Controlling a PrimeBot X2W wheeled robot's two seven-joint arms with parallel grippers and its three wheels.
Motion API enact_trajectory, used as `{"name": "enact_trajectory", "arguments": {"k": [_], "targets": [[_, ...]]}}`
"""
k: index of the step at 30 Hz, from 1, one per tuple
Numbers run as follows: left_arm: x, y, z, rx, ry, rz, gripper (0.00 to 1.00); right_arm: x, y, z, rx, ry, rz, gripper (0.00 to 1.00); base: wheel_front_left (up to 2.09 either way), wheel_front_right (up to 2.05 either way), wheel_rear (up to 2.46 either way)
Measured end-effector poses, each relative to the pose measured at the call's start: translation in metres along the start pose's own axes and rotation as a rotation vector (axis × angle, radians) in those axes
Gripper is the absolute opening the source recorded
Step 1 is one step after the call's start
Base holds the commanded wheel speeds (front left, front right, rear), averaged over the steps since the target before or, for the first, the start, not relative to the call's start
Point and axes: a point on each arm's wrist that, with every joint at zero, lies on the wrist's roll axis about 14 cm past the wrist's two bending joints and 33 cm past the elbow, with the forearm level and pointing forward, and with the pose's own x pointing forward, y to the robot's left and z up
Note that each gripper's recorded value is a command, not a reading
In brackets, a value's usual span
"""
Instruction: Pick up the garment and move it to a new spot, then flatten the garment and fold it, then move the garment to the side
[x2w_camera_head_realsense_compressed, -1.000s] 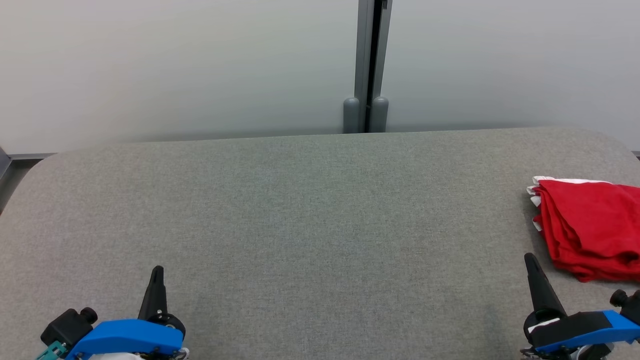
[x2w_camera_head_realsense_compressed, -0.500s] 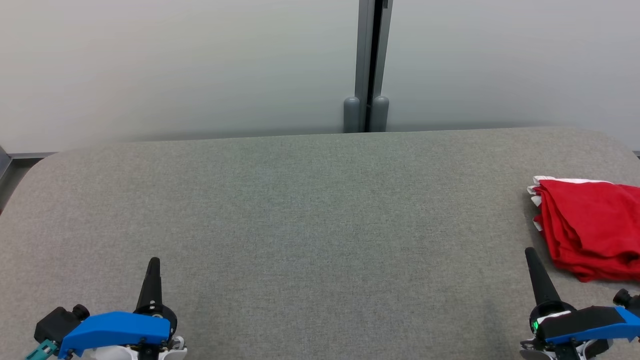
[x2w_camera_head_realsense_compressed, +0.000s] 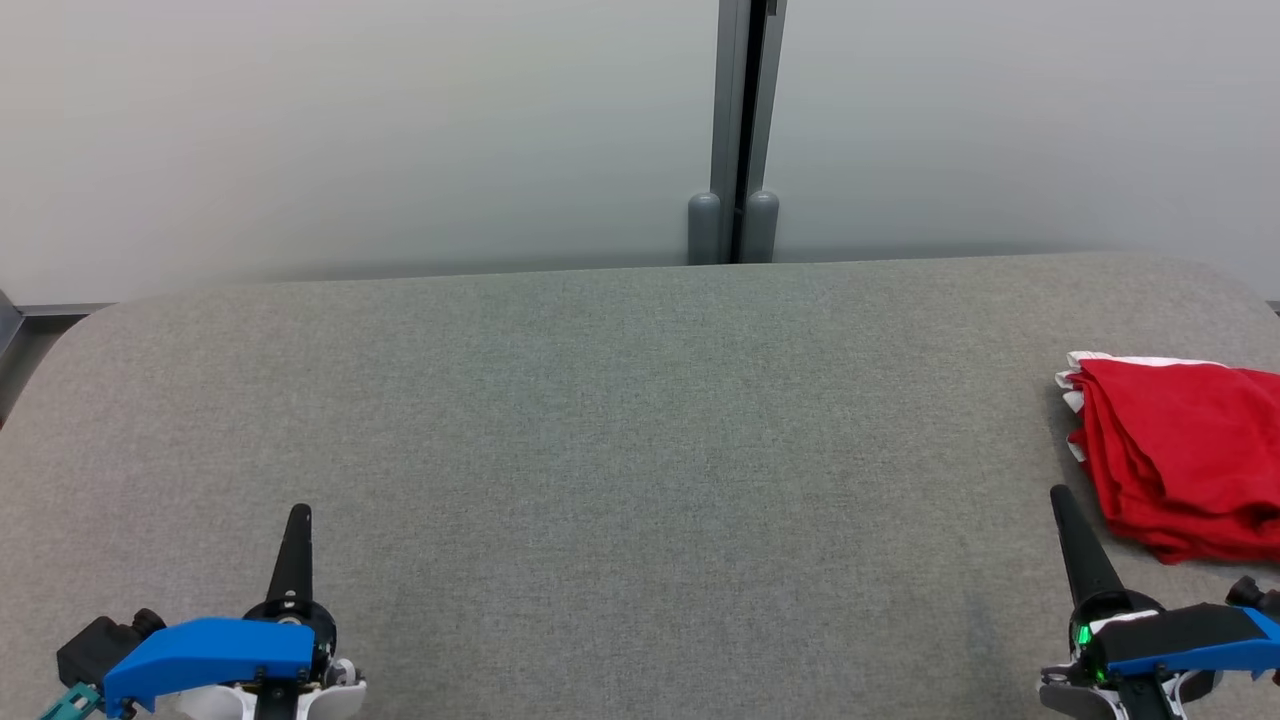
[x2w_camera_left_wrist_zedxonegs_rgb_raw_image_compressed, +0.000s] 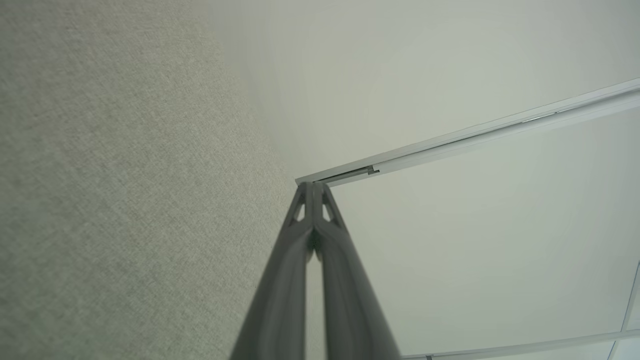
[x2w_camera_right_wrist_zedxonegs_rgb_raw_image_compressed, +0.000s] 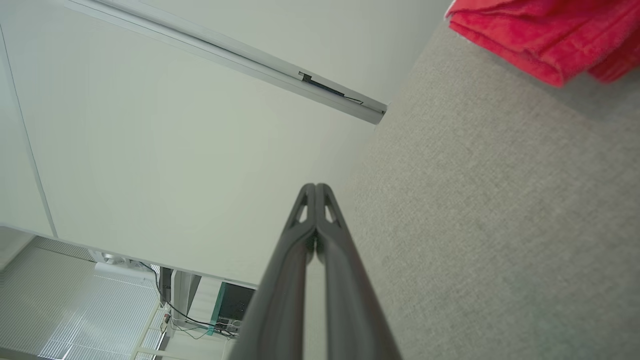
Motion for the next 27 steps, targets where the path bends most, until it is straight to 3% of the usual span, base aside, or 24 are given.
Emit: {"name": "enact_trajectory", "arguments": {"k": [27], "targets": [[0.004, -0.014, 0.011, -0.209, -0.021, -0.056, 0.00, 0.006, 0.005, 0.001, 0.220, -0.001, 0.024, 0.00, 0.00, 0.00, 0.00]]}}
